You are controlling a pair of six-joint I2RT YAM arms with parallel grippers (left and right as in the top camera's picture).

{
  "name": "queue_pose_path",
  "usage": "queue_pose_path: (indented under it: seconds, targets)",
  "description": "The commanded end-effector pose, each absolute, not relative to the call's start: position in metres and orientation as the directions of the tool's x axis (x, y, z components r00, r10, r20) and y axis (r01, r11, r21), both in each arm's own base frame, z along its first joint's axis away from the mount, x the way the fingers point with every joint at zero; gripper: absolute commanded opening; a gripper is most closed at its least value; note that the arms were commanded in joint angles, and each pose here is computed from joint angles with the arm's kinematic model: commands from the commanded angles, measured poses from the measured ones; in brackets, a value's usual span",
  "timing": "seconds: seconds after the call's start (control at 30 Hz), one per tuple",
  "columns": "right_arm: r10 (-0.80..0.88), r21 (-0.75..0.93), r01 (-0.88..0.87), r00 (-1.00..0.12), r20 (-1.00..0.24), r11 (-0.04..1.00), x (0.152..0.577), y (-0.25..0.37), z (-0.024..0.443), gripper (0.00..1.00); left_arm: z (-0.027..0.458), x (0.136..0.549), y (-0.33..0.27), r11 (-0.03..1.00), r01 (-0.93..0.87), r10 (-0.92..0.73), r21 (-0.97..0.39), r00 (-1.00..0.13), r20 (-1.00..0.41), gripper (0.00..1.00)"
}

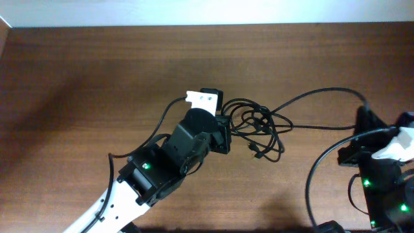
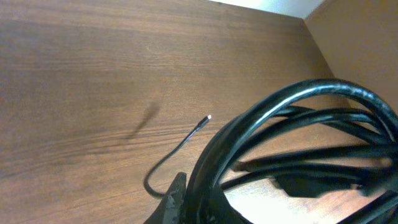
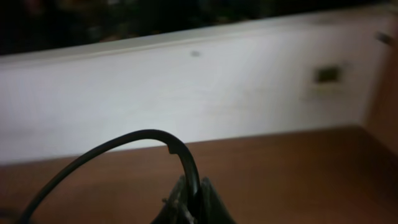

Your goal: Untangle cables

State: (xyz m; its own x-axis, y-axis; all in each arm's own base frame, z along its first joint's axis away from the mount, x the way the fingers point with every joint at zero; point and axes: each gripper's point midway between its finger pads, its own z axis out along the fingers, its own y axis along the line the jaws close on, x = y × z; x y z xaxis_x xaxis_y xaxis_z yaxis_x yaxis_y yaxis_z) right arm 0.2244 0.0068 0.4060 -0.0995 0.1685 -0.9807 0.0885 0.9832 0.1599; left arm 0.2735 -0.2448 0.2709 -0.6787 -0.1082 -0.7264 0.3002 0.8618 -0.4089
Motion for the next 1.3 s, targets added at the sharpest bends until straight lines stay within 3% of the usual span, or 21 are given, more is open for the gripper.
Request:
queue_pose_path:
  seconds: [0.0, 0.13, 0.17, 0.2, 0.27, 0.3, 0.37, 0.43, 0.5, 0.57, 0.67, 0.8, 0.87, 0.93, 0.97, 1.1, 1.27]
  targets:
    - [0.337, 0.321, 0.337, 0.013, -0.942, 0.885, 0.208, -0.039, 0.411, 0.04, 0.271, 0.284, -0.228, 0.877, 0.146, -0.253, -0.458, -0.669, -0.698, 0.00]
    - [0.369, 0.324, 0.399, -0.038, -0.929, 0.858, 0.202, -0.046, 0.390, 0.04, 0.272, 0.284, -0.228, 0.861, 0.114, -0.299, -0.495, -0.675, -0.675, 0.00]
    - [0.363, 0.312, 0.401, -0.057, -0.930, 0.861, 0.201, -0.046, 0.386, 0.13, 0.274, 0.283, -0.228, 0.858, 0.119, -0.301, -0.500, -0.672, -0.677, 0.00]
    - [0.360, 0.302, 0.386, -0.088, -0.929, 0.872, 0.202, -0.042, 0.381, 0.36, 0.279, 0.282, -0.228, 0.858, 0.144, -0.286, -0.493, -0.663, -0.692, 0.00]
    - [0.364, 0.305, 0.351, -0.115, -0.924, 0.885, 0.203, -0.035, 0.378, 0.70, 0.293, 0.279, -0.236, 0.855, 0.281, -0.183, -0.435, -0.622, -0.761, 0.00]
    - [0.364, 0.307, 0.327, -0.129, -0.922, 0.894, 0.205, -0.030, 0.377, 0.77, 0.299, 0.278, -0.237, 0.852, 0.327, -0.147, -0.408, -0.599, -0.787, 0.00]
    - [0.294, 0.246, 0.241, -0.187, -0.937, 0.939, 0.207, -0.016, 0.375, 0.77, 0.313, 0.274, -0.237, 0.844, 0.403, -0.090, -0.353, -0.542, -0.836, 0.00]
    - [0.099, 0.093, 0.035, -0.268, -0.958, 0.995, 0.211, 0.014, 0.371, 0.81, 0.321, 0.272, -0.235, 0.839, 0.410, -0.104, -0.358, -0.525, -0.845, 0.00]
    - [-0.138, -0.053, -0.288, -0.284, -0.949, 0.956, 0.209, 0.062, 0.362, 0.82, 0.331, 0.274, -0.237, 0.830, 0.431, -0.113, -0.354, -0.492, -0.863, 0.00]
    - [-0.259, -0.091, -0.466, -0.309, -0.915, 0.880, 0.203, 0.090, 0.343, 0.84, 0.337, 0.275, -0.237, 0.828, 0.448, -0.106, -0.338, -0.466, -0.879, 0.00]
    - [-0.326, -0.070, -0.535, -0.401, -0.856, 0.842, 0.212, 0.103, 0.314, 0.84, 0.352, 0.272, -0.235, 0.813, 0.467, -0.134, -0.347, -0.429, -0.893, 0.00]
    - [-0.436, -0.043, -0.667, -0.436, -0.787, 0.744, 0.221, 0.128, 0.284, 0.83, 0.371, 0.265, -0.227, 0.801, 0.481, -0.171, -0.356, -0.387, -0.906, 0.00]
    - [-0.449, -0.024, -0.669, -0.471, -0.759, 0.743, 0.226, 0.130, 0.273, 0.65, 0.376, 0.262, -0.224, 0.802, 0.493, -0.162, -0.339, -0.366, -0.916, 0.00]
    - [-0.490, -0.023, -0.714, -0.456, -0.743, 0.700, 0.224, 0.135, 0.267, 0.11, 0.375, 0.262, -0.224, 0.802, 0.492, -0.161, -0.339, -0.367, -0.916, 0.00]
    - [-0.489, -0.019, -0.717, -0.455, -0.745, 0.696, 0.224, 0.136, 0.267, 0.04, 0.375, 0.263, -0.223, 0.806, 0.486, -0.163, -0.337, -0.365, -0.917, 0.00]
    - [-0.475, -0.041, -0.716, -0.418, -0.774, 0.697, 0.220, 0.135, 0.278, 0.04, 0.370, 0.266, -0.218, 0.830, 0.454, -0.156, -0.325, -0.370, -0.916, 0.00]
    - [-0.407, -0.116, -0.714, -0.250, -0.878, 0.690, 0.209, 0.136, 0.324, 0.04, 0.361, 0.266, -0.217, 0.839, 0.444, -0.133, -0.315, -0.394, -0.910, 0.00]
